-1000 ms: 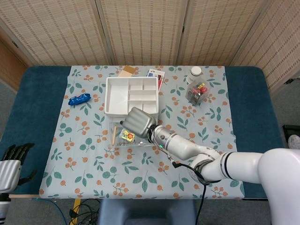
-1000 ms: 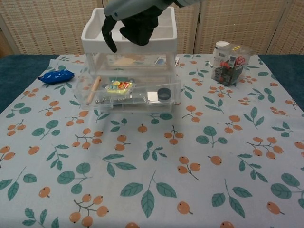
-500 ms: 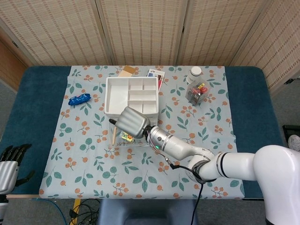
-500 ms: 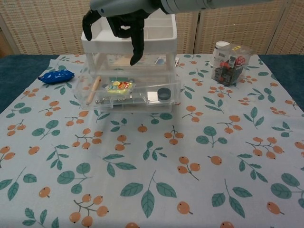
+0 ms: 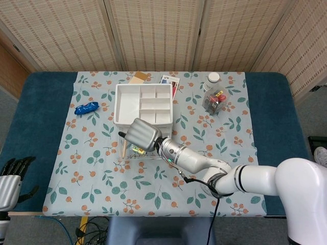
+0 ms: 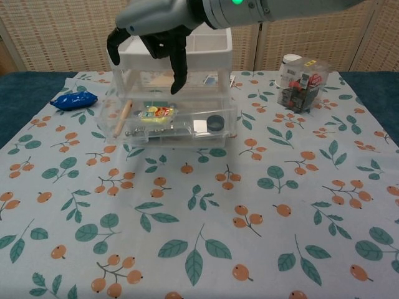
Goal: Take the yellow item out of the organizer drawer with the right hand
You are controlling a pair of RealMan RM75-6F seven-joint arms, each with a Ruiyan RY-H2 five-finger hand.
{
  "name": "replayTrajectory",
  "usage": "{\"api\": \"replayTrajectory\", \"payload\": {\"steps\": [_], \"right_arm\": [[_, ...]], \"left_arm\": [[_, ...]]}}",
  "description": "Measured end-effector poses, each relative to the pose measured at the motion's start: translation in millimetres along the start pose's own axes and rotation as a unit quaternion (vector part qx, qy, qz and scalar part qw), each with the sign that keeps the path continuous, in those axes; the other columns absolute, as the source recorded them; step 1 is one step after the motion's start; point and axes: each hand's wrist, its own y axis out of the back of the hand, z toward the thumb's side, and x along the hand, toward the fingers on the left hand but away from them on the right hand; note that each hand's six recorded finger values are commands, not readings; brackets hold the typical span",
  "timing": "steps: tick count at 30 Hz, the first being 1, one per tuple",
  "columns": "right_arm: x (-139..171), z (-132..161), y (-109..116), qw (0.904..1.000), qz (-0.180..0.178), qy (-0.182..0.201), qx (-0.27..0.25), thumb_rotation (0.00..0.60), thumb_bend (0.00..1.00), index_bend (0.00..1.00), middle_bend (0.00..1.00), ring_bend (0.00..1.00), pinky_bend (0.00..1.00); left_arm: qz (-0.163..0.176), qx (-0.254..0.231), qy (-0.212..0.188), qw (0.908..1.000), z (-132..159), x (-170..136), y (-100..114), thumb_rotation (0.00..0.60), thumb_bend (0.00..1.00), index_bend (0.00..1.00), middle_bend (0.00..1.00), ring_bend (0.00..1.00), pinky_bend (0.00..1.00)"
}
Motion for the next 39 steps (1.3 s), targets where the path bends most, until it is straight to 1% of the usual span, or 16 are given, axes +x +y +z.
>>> {"api": "replayTrajectory", "payload": {"steps": [6, 17, 22, 39], "right_arm": [[-10.6, 6.0, -10.5, 0.9994, 0.024, 0.015, 0.018, 0.600, 0.01, 0.29, 1.00, 1.00, 1.00], [-16.2, 11.9, -20.3, 0.9981, 0.048, 0.024, 0.029, 0.600, 0.01, 0.32, 1.00, 1.00, 1.00], [-16.8, 12.4, -28.3, 0.9972, 0.060, 0.025, 0.036, 0.600, 0.01, 0.32, 1.00, 1.00, 1.00], [-18.2, 13.2, -41.0, 0.9959, 0.076, 0.026, 0.040, 0.600, 0.01, 0.35, 1.00, 1.00, 1.00]], "left_arm": [[-0.001, 0.000, 0.004, 1.0000, -2.0, -1.0, -0.3, 0.600, 0.22, 0.14, 0.18, 0.16, 0.10], [0.000, -0.001, 0.005, 1.0000, -3.3, -1.3, 0.6, 0.600, 0.22, 0.14, 0.18, 0.16, 0.10], [0.000, -0.001, 0.008, 1.0000, -5.3, -2.0, 0.7, 0.600, 0.22, 0.14, 0.18, 0.16, 0.10], [-0.001, 0.001, 0.011, 0.9999, -7.1, -2.4, 0.2, 0.600, 0.22, 0.14, 0.18, 0.16, 0.10]]}}
